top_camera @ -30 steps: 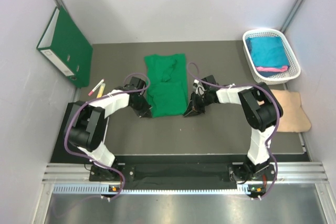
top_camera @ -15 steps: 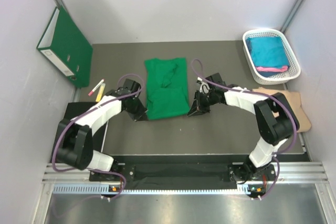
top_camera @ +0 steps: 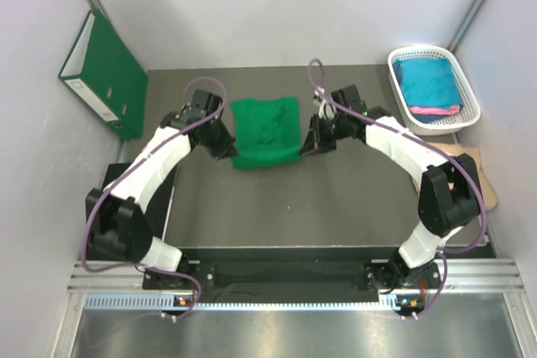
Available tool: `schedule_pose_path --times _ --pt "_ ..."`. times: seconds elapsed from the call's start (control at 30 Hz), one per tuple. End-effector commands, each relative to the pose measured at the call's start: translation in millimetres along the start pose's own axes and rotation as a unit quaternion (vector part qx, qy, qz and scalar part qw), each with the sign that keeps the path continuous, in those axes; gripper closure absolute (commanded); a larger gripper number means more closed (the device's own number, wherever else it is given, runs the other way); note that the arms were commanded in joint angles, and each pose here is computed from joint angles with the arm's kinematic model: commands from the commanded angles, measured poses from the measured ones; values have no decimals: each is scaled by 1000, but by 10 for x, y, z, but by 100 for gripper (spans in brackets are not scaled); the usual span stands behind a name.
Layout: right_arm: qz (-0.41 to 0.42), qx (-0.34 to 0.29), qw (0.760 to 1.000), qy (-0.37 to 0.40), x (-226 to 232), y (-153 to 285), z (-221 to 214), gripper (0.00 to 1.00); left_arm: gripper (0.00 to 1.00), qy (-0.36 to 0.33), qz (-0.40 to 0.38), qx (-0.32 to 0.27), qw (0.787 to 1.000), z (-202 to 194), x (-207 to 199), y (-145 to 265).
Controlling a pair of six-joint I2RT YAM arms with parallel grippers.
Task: Fold and stack the t-shirts
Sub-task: Fold the long partially folded tshirt into a neat square
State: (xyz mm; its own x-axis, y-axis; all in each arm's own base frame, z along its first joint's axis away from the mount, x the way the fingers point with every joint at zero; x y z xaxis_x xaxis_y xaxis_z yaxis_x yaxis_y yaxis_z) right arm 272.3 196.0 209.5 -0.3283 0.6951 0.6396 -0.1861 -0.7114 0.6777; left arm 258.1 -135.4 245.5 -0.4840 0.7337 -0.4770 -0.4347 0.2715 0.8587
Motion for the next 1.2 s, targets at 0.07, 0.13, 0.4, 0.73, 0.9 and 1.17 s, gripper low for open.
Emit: schedule_pose_path --times 0.07,0.13,0.4,0.73,0.9,1.17 --pt "-32 -75 994 66 -32 51 639 97 100 -22 -6 -24 999 395 -291 -251" --pt "-34 -85 993 71 -80 -29 787 97 100 -25 -9 -28 999 517 -358 -352" --pt "-47 -127 985 104 -300 -355 1183 96 100 -50 -36 -65 996 1058 -646 -577" --pt "-45 -182 975 117 -400 -426 1617 96 100 -36 -68 -78 994 1485 -836 -834" --pt "-31 -200 973 107 -438 -447 1837 96 100 -31 -95 -85 991 1629 -907 -881" --pt "-21 -178 980 88 -564 -575 1853 96 15 -43 -92 -22 995 1682 -848 -1291"
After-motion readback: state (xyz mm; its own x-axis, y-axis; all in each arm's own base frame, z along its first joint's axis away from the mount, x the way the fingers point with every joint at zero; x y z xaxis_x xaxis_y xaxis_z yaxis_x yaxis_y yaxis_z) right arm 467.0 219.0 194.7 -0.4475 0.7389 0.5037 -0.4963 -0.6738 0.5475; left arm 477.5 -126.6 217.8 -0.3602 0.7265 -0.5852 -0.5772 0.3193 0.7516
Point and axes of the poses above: each gripper's point midway between its finger pads, its own y axis back along the fingers, its own x axis along the line the jaws close on, z = x × y, the point moved 10 cm from there along y, back along the fingers, and after that the axes turned 5 degrees about y, right-handed, at the moved point
